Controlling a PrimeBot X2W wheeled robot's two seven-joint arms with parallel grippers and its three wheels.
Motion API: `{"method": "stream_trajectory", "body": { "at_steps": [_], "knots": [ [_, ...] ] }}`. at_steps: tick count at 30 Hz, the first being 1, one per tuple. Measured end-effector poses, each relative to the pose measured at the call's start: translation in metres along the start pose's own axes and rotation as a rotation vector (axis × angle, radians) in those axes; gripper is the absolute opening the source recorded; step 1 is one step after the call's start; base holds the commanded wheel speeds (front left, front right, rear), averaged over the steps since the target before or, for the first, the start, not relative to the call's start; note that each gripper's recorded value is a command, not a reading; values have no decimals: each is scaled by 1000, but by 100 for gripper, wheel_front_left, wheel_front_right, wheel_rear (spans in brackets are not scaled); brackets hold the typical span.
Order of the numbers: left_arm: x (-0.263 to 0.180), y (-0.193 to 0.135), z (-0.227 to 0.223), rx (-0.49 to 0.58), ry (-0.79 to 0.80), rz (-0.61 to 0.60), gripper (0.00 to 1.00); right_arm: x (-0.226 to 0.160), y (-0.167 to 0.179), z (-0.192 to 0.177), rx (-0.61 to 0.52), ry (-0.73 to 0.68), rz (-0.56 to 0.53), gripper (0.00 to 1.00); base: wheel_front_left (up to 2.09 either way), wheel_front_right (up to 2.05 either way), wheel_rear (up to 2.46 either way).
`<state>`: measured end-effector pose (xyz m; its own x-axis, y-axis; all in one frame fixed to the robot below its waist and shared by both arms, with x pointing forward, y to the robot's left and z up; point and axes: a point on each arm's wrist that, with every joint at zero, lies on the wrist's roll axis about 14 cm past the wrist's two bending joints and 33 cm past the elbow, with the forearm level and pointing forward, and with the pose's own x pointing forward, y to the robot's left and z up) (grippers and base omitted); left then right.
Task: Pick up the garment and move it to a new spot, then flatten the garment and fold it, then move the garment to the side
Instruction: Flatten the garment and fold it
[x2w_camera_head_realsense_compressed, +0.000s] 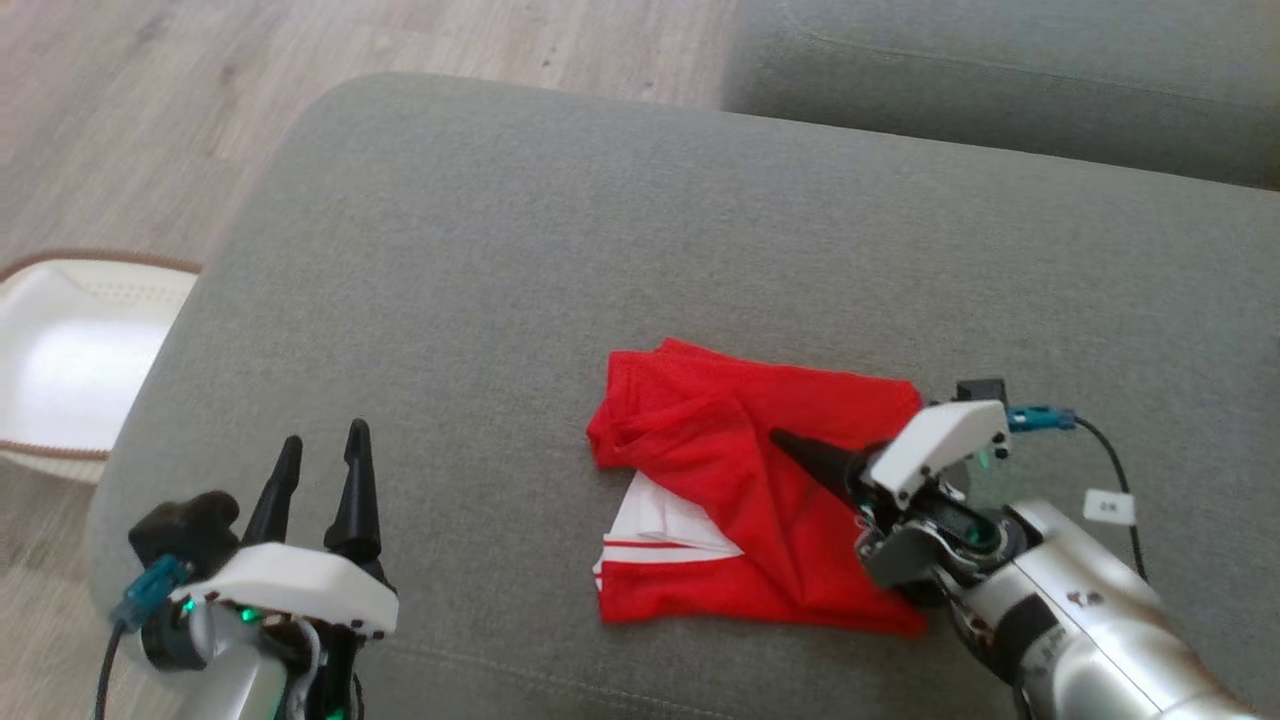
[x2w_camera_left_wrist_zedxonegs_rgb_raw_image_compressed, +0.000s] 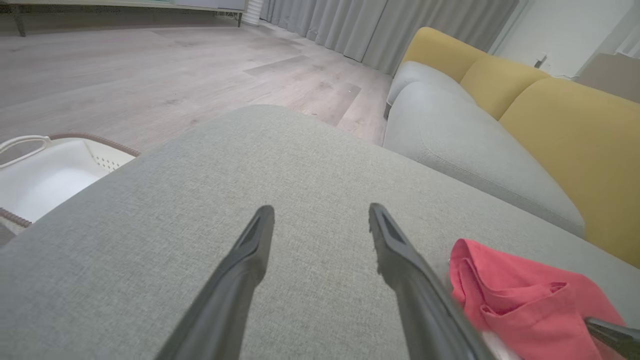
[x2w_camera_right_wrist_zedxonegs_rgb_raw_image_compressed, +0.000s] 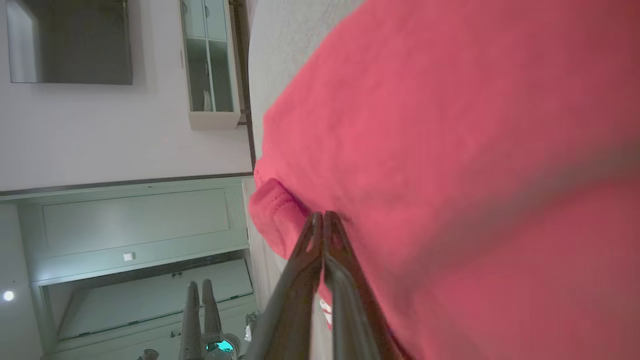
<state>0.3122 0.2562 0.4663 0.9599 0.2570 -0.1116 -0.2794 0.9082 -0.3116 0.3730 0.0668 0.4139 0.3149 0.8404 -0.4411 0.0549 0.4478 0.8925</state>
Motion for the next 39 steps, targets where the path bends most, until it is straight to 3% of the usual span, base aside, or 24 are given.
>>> {"method": "stream_trajectory", "body": {
  "at_steps": [9, 17, 21, 27, 28, 29, 30, 31, 32, 39],
  "knots": [
    [-4, 8, -5, -7, 13, 26, 100, 18, 4, -34, -28, 151, -23, 0, 0, 0, 0],
    [-1, 1, -4, -12, 10, 5, 100, 23, 34, -84, -138, 315, 55, 0, 0, 0, 0],
    [3, -5, -5, -12, 10, -14, 100, 21, 60, -76, -181, 232, 138, 0, 0, 0, 0],
    [10, -19, -2, -12, 4, -54, 100, -11, 107, -17, -251, -34, 290, 0, 0, 0, 0],
    [11, -22, -1, -13, 0, -62, 100, -21, 112, -5, -273, -87, 306, 13, 0, 0, 0],
    [13, -25, 1, -14, -5, -71, 100, -31, 117, 8, -307, -148, 318, 38, 0, 0, 0],
    [15, -28, 2, -11, -10, -81, 100, -42, 121, 20, -336, -207, 327, 46, 0, 0, 0],
    [16, -32, 4, -8, -14, -93, 100, -53, 124, 31, -370, -264, 330, 78, 0, 0, 0],
    [18, -35, 5, -4, -16, -104, 100, -63, 125, 42, -410, -320, 329, 100, 0, 0, 0],
    [30, -61, 9, 18, -28, -188, 100, -138, 116, 99, -670, -684, 234, 100, 0, 0, 0]
  ]
}}
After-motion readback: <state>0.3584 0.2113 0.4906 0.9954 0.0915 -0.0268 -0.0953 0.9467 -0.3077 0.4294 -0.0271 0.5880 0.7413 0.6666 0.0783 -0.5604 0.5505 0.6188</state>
